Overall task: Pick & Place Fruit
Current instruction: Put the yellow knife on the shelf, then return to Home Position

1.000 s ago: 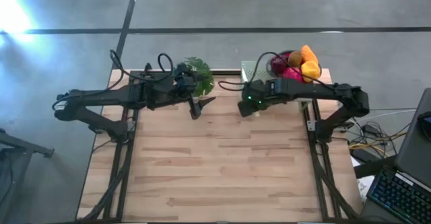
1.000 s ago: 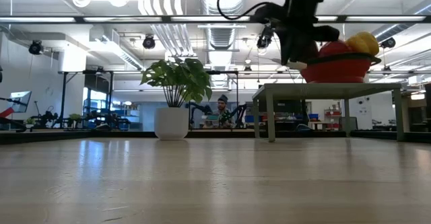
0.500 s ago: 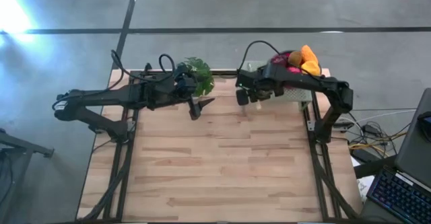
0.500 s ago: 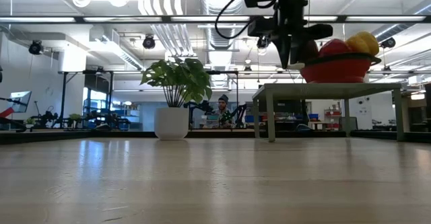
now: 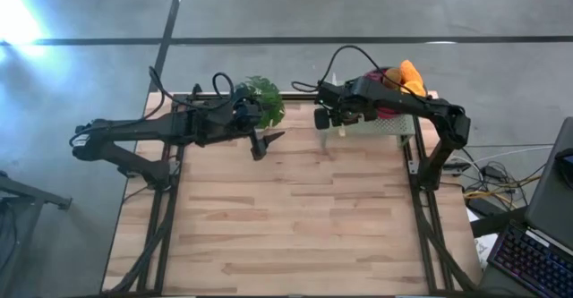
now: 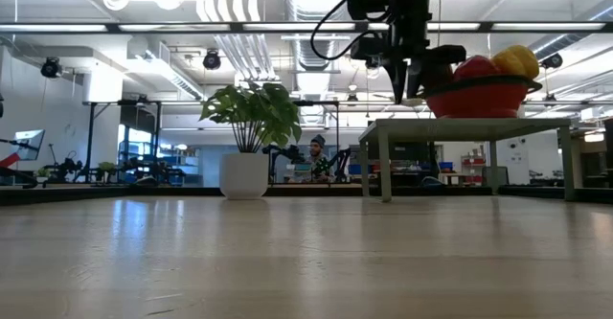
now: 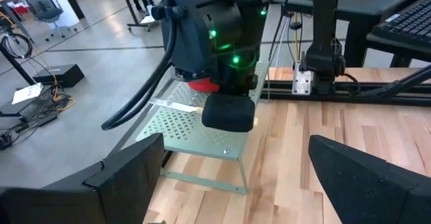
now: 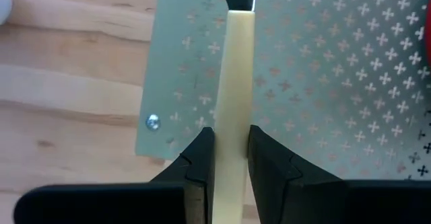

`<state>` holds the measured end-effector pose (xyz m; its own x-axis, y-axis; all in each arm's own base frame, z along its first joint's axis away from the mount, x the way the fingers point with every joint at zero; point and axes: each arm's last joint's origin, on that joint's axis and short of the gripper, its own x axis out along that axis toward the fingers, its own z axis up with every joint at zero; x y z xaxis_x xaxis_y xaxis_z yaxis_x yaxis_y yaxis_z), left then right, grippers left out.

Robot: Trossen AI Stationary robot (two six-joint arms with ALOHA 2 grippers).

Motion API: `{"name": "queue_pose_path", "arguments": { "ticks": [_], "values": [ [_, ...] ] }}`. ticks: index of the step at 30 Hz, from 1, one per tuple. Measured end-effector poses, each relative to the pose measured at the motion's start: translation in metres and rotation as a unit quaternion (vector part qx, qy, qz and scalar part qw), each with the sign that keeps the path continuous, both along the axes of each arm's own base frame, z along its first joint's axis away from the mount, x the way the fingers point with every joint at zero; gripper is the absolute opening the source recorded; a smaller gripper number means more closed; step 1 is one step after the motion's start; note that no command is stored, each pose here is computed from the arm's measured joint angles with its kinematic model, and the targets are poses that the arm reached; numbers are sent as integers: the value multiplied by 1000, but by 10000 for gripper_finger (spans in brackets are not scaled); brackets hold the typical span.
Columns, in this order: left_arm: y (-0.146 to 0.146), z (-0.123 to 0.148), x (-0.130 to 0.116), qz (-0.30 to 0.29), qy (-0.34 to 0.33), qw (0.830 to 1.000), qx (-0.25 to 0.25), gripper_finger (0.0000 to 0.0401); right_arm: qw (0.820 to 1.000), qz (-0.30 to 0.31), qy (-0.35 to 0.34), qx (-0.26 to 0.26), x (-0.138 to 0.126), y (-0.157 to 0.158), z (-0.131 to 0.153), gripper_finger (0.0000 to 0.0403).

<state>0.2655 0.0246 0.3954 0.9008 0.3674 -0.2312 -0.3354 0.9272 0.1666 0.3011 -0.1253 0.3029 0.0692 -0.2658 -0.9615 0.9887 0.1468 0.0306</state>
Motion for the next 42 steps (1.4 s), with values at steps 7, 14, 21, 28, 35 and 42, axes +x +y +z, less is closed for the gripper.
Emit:
{"name": "queue_pose_path", "arguments": {
  "ticks": [7, 14, 21, 28, 35, 42],
  "values": [
    [0, -1, 0, 0, 3, 1000, 0, 374, 1000, -2, 14, -17, -1, -1, -3, 56],
    [0, -1, 0, 1, 2, 1000, -3, 374, 999, -6, 25, -26, 3, -5, -11, 65],
    [0, -2, 0, 2, 8, 1000, -6, 374, 998, 5, 53, -16, 9, -16, -28, 68],
    [0, -4, -1, 2, 17, 1000, -8, 374, 998, 10, 51, -18, 8, -17, -26, 83],
    [0, -4, -1, 2, 17, 1000, -8, 374, 998, 18, 55, -28, 8, -18, -26, 139],
    [0, -4, -1, 2, 18, 1000, -8, 374, 997, 30, 56, -53, 11, -15, -18, 172]
  ]
}}
